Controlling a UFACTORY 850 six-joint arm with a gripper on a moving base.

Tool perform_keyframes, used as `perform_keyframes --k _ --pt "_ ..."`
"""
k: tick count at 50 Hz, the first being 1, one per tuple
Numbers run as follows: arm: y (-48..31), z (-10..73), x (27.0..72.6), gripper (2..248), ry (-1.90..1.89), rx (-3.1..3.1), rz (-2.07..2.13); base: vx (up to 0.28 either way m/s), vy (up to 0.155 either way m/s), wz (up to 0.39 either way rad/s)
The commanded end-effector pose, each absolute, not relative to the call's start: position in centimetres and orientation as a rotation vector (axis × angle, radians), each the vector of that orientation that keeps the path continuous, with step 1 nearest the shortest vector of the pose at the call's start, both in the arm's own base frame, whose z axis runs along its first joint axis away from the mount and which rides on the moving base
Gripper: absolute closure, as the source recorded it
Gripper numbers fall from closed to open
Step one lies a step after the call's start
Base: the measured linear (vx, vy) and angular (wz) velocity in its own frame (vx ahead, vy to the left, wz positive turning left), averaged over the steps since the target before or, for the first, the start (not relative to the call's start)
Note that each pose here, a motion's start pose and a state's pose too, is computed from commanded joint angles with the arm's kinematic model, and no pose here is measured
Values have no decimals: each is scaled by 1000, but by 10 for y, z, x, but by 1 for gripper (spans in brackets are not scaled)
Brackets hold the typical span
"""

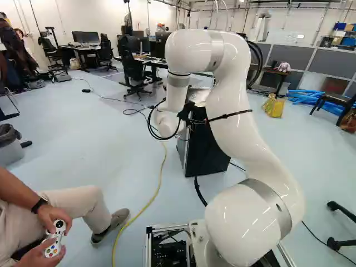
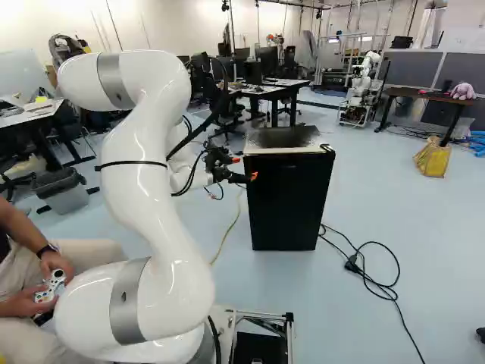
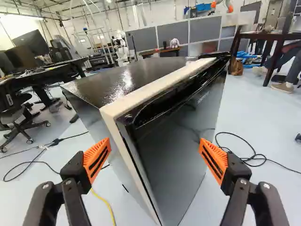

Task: Grab a drink from the fridge

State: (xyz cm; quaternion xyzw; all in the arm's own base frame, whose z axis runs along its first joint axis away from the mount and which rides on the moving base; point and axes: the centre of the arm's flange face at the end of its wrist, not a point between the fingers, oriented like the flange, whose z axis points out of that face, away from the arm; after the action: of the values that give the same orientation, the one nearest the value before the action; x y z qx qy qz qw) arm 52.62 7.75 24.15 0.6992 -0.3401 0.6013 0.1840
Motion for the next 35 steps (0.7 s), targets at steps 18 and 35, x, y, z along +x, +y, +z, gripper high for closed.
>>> perform_keyframes --k 18,35 --pt "70 242 528 3 -967 1946 1701 0 0 0" --pt "63 244 529 3 -970 1918 1707 0 0 0"
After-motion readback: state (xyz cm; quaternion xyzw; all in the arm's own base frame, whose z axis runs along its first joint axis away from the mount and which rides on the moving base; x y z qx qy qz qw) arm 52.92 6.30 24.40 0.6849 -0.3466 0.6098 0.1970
